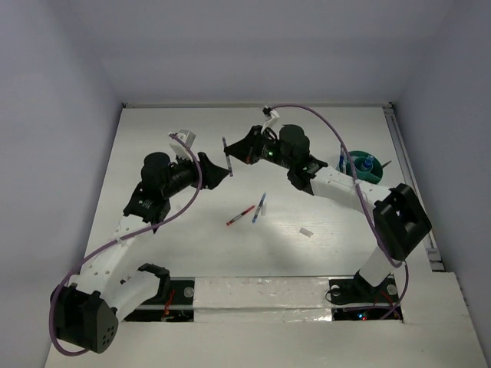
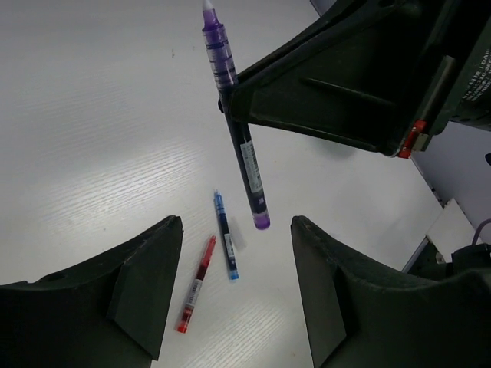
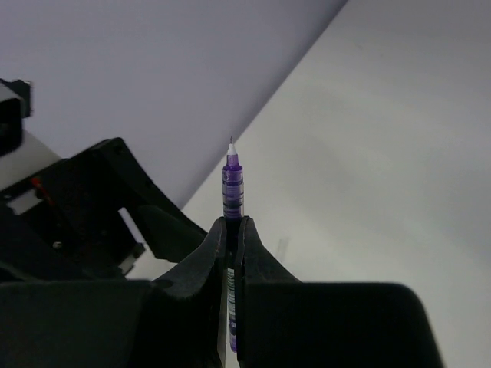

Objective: Sort the stationery into containers
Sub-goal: Pick up the pen from the center of the board, then close the pen cap on the pen.

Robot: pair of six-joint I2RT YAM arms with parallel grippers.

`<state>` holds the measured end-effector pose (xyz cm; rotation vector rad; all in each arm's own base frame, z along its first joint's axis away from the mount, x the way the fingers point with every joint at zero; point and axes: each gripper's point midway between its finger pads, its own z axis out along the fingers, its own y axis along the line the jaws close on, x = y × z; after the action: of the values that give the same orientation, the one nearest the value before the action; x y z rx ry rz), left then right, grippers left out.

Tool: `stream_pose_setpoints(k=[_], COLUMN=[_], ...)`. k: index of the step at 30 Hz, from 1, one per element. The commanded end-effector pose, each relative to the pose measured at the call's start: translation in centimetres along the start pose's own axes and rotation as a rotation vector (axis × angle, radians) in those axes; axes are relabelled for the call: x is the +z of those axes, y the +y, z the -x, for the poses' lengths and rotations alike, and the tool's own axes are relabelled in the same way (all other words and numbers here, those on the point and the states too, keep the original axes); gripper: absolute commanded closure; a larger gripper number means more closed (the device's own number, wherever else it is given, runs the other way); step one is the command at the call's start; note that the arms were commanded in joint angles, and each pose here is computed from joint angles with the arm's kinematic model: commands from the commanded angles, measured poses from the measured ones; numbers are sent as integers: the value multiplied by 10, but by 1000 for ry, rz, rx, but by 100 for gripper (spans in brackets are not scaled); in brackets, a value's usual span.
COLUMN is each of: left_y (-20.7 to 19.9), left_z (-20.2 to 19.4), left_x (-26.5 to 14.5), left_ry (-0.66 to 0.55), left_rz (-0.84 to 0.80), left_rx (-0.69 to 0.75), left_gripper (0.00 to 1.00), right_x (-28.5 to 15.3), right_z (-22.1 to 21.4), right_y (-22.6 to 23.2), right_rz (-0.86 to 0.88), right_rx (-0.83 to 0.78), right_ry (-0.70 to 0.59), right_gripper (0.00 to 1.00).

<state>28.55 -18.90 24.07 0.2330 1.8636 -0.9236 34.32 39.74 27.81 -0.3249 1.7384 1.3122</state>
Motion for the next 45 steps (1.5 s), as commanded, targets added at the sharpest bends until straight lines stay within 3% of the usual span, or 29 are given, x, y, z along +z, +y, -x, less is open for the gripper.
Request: stream_pose_setpoints(k=[1, 5, 15, 17, 20, 26, 28, 29, 33, 34, 36, 38, 39, 41, 43, 45], left_y=[-13, -10, -15, -15, -15, -9, -4, -3, 9, 10, 15, 17, 17, 14, 7, -1], left_z=[16, 14, 19, 19, 20, 22, 28, 30, 42, 46, 58, 73, 79, 96, 112, 119], left_x=[-4, -2, -7, -7, -8, -12, -17, -19, -32, -36, -50, -65, -71, -85, -95, -99], left_ry=[-63, -52, -82, -80, -84, -93, -114, -123, -167, -168, -209, -272, -293, -357, -405, -421], left_rz=[-60, -52, -61, -62, -55, -14, 31, 48, 156, 184, 255, 317, 336, 370, 373, 353], left_rx=[17, 10, 18, 18, 20, 35, 51, 59, 75, 73, 92, 108, 117, 124, 128, 130], left_gripper=[46, 50, 77, 78, 98, 100, 100, 100, 100, 100, 100, 100, 100, 100, 100, 100], right_x=[0, 0, 3, 4, 3, 5, 5, 4, -4, -7, -12, -13, -10, -6, 5, 21], right_z=[26, 21, 4, 3, 3, 1, -3, -3, -1, -2, -11, -23, -36, -50, -77, -104], right_y=[47, 66, 76, 77, 76, 72, 70, 69, 64, 64, 59, 50, 43, 32, 27, 28], right_rz=[176, 242, 279, 278, 277, 247, 231, 222, 178, 179, 162, 150, 146, 138, 118, 92], right_rx=[46, 61, 63, 64, 64, 60, 28, 14, -45, -58, -96, -96, -83, -71, -89, -142], right_ry=[-97, -89, -44, -35, -36, -20, 20, 25, 50, 58, 97, 132, 166, 202, 252, 319], right_gripper=[100, 100, 100, 100, 100, 100, 79, 62, 40, 40, 41, 47, 70, 88, 90, 84])
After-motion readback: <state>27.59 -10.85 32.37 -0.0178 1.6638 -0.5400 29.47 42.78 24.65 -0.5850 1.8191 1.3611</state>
